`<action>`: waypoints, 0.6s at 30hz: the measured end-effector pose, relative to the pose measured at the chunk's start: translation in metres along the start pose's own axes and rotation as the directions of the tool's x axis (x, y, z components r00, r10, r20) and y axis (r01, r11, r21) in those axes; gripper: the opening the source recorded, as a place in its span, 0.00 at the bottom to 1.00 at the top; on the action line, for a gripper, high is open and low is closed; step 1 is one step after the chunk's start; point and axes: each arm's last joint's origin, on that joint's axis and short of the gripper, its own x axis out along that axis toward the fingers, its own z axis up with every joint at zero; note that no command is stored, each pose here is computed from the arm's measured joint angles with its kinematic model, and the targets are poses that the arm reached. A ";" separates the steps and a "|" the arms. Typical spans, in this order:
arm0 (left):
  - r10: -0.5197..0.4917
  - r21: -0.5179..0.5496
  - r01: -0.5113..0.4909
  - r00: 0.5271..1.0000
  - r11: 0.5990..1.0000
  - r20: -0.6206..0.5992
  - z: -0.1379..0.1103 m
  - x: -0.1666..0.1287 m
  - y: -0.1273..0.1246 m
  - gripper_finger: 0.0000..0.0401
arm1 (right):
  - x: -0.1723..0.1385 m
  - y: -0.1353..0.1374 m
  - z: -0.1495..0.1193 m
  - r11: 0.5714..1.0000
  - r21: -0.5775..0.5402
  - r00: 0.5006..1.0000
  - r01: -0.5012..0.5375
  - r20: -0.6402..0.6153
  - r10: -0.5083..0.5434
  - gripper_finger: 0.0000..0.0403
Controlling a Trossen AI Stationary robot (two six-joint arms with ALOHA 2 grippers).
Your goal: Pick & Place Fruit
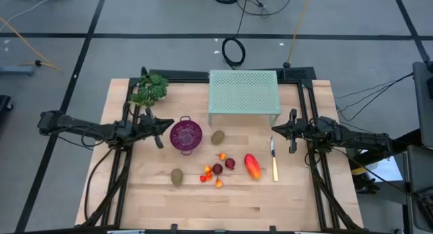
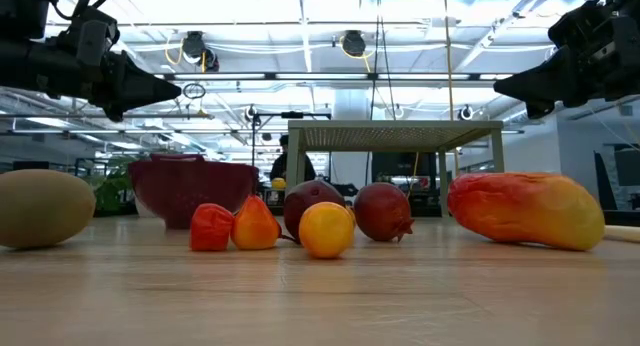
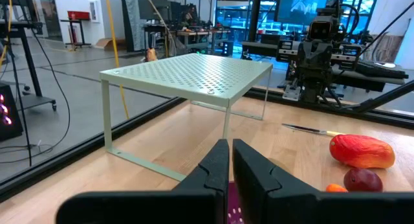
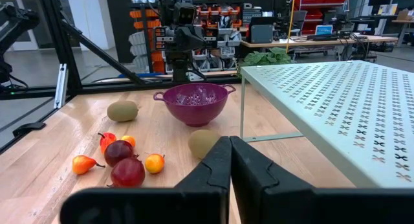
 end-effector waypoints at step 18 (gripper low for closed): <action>0.012 0.013 -0.012 1.000 1.000 0.000 0.000 0.000 0.000 0.06 | 0.000 0.000 0.000 1.000 0.000 1.000 0.000 0.000 0.000 0.00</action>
